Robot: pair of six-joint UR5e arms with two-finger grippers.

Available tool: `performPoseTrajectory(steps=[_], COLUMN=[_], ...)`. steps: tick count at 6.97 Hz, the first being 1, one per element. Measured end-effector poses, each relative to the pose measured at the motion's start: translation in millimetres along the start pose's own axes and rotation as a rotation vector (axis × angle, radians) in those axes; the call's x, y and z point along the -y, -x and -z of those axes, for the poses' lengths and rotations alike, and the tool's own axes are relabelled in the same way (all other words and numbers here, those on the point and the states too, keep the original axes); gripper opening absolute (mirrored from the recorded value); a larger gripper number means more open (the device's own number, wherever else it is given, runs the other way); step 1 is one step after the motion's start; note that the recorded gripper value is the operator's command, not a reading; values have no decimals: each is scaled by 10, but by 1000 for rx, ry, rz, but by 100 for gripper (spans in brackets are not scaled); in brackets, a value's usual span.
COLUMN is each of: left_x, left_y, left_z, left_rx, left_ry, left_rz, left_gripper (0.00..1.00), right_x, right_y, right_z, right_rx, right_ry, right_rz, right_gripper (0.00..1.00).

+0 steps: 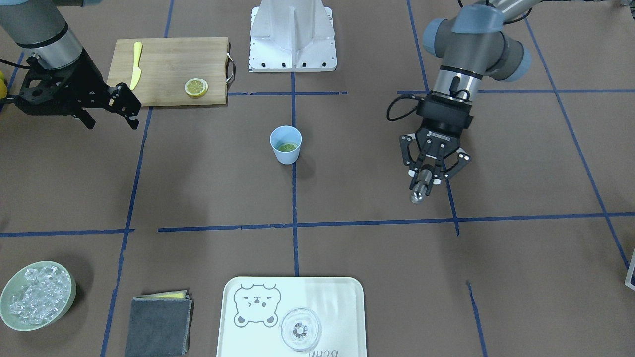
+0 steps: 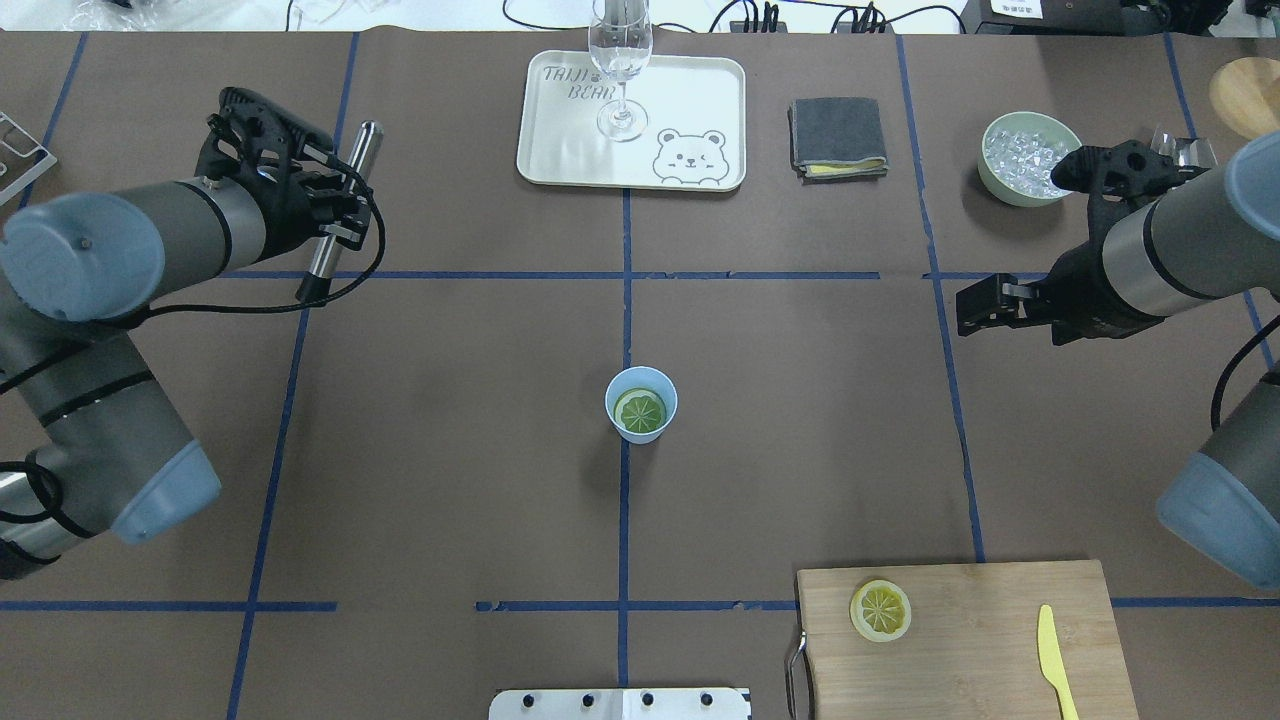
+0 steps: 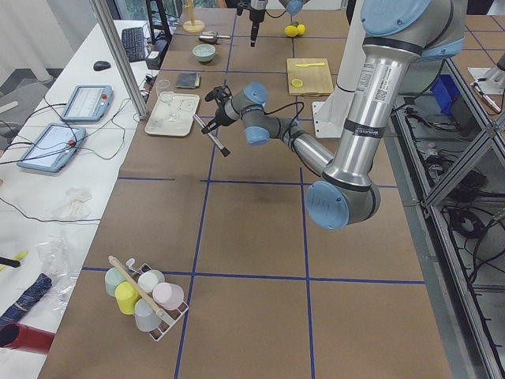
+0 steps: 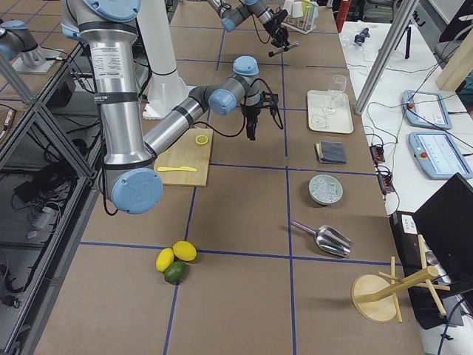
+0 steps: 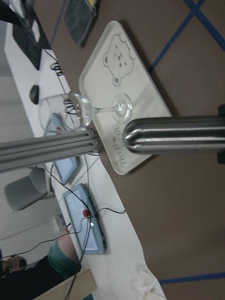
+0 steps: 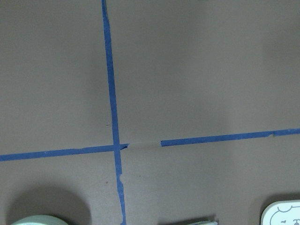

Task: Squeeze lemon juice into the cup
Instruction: 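Lift the muddler out of the cup and carry it back with the left gripper, then stand the muddler upright on the table and open the left gripper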

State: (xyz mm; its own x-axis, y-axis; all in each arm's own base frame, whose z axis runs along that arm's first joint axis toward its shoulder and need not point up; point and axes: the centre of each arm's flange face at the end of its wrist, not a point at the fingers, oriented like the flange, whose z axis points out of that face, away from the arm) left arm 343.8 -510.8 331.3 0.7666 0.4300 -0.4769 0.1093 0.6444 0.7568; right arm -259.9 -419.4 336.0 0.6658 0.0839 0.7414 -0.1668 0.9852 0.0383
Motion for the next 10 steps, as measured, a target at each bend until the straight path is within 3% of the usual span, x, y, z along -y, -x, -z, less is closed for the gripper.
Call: performPoseTrajectory(steps=[1,2,3,5,7,10], left_x=[-79,-247,-518,-1099,-1412,-1399], left_y=[286,586,825,1201,1363,1273], left_z=[-112,-174,-187,-302,-469,-489], left_rx=[9,-35,-66,3,88,69], left_ry=[152,316,439,597,677,702], left_rz=[38,109,202,395,527,591], left_gripper=[0,0,0,0,0,0], right_x=[16,36,49,54,53,53], right_y=[-5,-13,-23,-26,-31,-32], right_z=[-11,-26,-36,-37,-41,-41], right_rx=[-2,-5,-8,-8,-9,-8], right_ry=[-1,-1,-1,0,1,1], right_rz=[-2,-4,-7,-9,-12,-11], right_gripper=[100,100,100,100,100,100])
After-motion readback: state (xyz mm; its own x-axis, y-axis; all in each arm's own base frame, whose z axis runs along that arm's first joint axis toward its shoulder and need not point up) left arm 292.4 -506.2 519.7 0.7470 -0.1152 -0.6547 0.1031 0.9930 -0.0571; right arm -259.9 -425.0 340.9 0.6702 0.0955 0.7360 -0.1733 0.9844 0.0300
